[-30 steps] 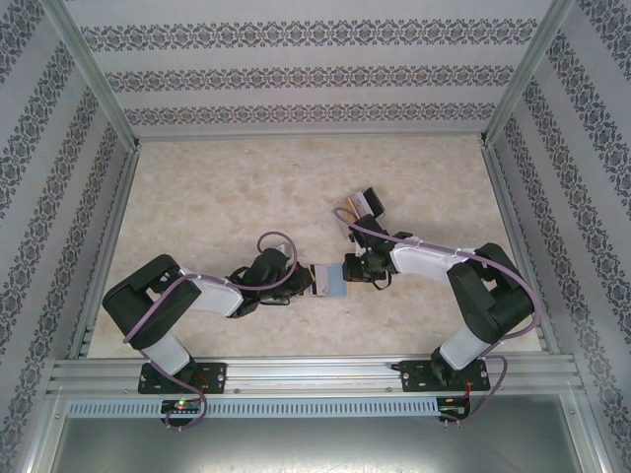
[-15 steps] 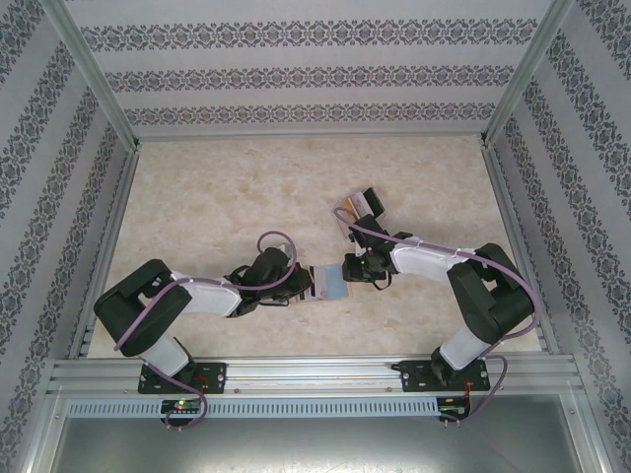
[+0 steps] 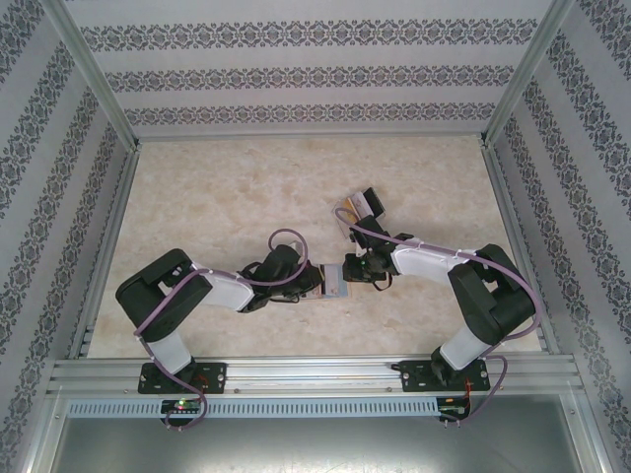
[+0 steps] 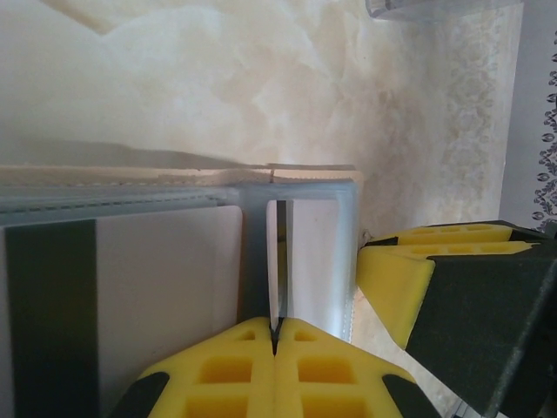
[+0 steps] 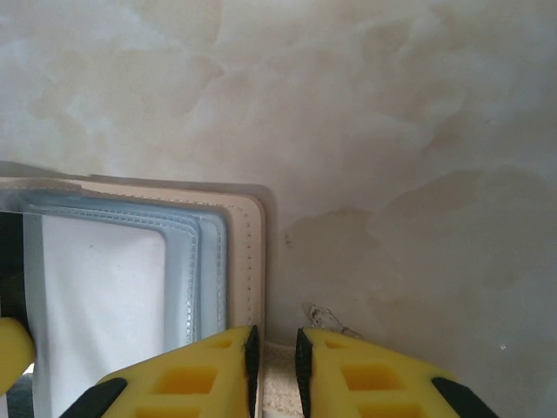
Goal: Put the credit cards into the card holder
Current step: Insert the credit card into the card slot.
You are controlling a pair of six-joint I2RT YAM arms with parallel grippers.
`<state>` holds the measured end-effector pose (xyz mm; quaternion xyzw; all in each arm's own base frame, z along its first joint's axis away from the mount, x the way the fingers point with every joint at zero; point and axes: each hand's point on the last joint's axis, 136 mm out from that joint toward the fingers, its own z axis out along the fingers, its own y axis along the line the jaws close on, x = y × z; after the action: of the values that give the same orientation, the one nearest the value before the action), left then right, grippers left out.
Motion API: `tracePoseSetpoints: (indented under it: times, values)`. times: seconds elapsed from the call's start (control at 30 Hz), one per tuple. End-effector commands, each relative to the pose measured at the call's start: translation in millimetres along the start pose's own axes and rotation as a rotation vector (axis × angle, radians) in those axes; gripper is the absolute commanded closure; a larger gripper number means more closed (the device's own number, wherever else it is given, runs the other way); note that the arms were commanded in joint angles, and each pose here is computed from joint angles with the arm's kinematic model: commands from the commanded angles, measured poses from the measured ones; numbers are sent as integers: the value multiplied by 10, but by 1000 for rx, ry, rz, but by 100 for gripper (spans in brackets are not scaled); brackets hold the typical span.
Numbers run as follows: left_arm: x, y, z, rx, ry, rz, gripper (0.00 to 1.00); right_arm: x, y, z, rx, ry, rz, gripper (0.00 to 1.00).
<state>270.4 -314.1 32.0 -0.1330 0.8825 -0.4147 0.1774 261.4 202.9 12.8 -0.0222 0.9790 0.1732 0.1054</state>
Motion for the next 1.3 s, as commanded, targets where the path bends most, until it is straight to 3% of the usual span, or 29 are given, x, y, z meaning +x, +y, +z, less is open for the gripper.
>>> tracePoseSetpoints:
  times: [0.0,0.27,0.53,1.0,1.27]
  values:
    - [160,56,105,-40,50,20,94,244,-152,192,31,82,34,77]
    - [227,82,155,-131,89,67,86,224,-136,173,28,76,39,77]
    - [318,104,155,-193,123,86,70,192,-115,128,24,61,46,77]
    - [-98,-50,-596,-333,-55,235,32,157,-187,127,62,61,52,77]
    - [-230,162,-639,-330,-31,148,26,157,-161,120,51,65,54,77]
